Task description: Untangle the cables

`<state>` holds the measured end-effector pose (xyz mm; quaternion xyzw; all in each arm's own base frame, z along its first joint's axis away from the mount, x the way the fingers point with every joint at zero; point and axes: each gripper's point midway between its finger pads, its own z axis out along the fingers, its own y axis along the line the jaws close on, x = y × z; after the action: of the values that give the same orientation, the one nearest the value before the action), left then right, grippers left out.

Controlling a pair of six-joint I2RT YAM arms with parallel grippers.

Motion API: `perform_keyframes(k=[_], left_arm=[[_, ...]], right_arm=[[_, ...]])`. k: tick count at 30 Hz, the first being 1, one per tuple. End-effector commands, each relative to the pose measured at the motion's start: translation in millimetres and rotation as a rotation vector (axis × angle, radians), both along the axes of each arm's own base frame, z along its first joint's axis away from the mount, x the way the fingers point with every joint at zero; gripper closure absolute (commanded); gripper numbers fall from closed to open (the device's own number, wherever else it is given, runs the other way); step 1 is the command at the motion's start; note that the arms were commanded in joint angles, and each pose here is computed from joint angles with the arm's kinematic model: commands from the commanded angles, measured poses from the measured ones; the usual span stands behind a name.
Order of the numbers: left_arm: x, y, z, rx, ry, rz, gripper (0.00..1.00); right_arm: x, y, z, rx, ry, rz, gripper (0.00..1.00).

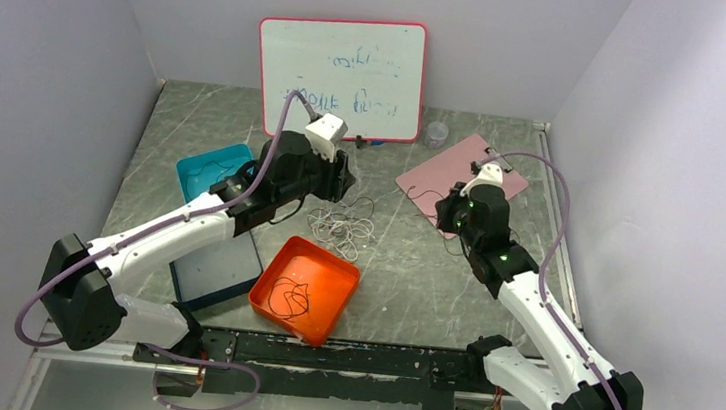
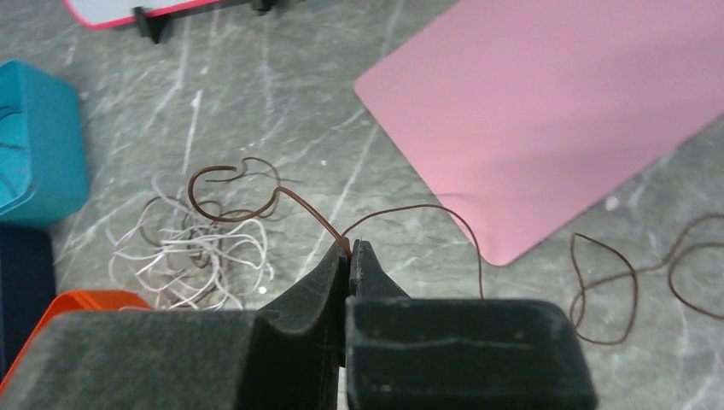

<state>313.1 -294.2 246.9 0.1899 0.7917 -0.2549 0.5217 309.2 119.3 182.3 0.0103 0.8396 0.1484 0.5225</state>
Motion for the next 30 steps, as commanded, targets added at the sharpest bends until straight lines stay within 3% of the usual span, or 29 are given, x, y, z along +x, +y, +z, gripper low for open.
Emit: perform_keyframes(k=[1, 5, 14, 23, 30], left_arm=[[-10.0, 3.0, -7.9, 0.007, 0.034, -0.023, 0.47], [-14.5, 3.6, -11.7, 0.012, 0.041, -0.039, 0.47], [-20.5, 12.6, -13.4, 0.059, 0.028, -0.053, 0.46], [-26.6, 23.2, -15.3, 0.087, 0.017, -0.052, 0.46], [-28.8, 28.3, -14.5, 0.084, 0.007, -0.04, 0.46]], right_arm=[[-0.3, -32.3, -5.8, -0.036, 0.031, -0.192, 1.0], [1.7, -56.0, -22.7, -0.06, 0.067, -0.297, 1.0], [1.0, -132.6, -73.0, 0.079, 0.201, -0.535, 0.99], [-14.8, -171.1, -125.3, 0.114, 0.333, -0.689, 0.74], [-18.6, -174.7, -140.0, 0.183, 0.377, -0.689, 0.58]])
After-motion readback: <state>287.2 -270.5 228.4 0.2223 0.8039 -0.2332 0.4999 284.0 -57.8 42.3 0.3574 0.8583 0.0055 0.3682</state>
